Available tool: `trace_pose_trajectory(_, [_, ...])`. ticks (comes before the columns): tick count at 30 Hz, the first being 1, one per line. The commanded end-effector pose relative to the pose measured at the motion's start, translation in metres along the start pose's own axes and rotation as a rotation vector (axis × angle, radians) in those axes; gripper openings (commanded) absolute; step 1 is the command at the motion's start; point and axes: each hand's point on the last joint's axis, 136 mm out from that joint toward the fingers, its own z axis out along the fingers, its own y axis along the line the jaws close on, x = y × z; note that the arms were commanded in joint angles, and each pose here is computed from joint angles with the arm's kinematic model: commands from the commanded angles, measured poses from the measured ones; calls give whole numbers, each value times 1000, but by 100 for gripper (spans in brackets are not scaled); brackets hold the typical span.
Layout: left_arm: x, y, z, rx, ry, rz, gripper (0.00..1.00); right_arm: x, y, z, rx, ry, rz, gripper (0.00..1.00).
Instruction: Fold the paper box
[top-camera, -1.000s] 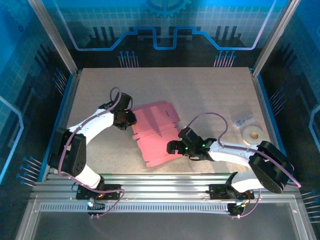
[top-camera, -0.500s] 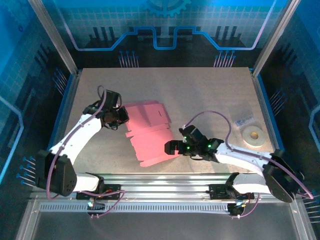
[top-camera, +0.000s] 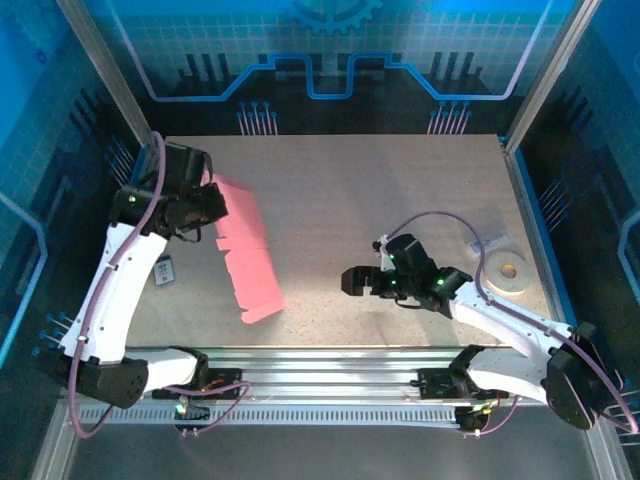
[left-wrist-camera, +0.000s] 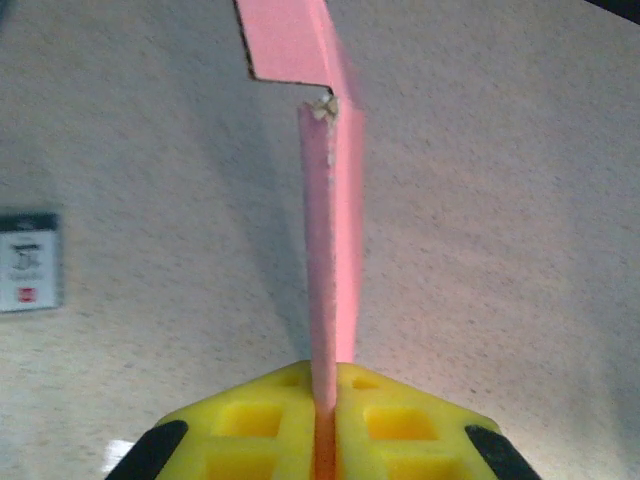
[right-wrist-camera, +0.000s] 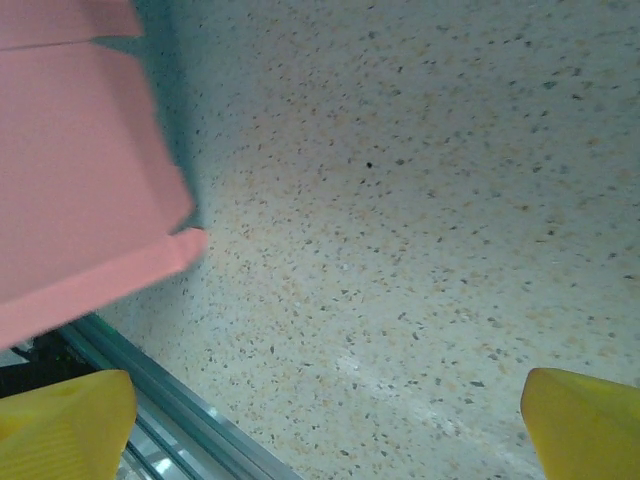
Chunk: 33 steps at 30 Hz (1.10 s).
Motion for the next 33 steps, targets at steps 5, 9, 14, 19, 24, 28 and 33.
trace_pose_trajectory(5, [11, -19, 29, -168, 106, 187, 13, 6, -23, -14, 47, 1, 40, 100])
trace_pose_trajectory(9, [23, -66, 60, -160, 158, 274, 14, 5, -30, -19, 56, -13, 62, 100])
trace_pose_trajectory(14, [57, -134, 104, -141, 235, 367, 18, 6, -42, -27, 83, -32, 89, 100])
trace_pose_trajectory(19, [90, -192, 137, -36, 302, 347, 23, 9, -53, -36, 99, -50, 114, 100])
trace_pose_trajectory(24, [102, -231, 155, 110, 334, 258, 37, 12, -59, -42, 111, -56, 112, 100])
trace_pose_trajectory(28, [105, -251, 147, 313, 351, 189, 62, 13, -58, -44, 103, -53, 80, 100])
trace_pose_trajectory(33, [92, -235, 128, 529, 304, 84, 89, 13, -47, -42, 66, -47, 26, 100])
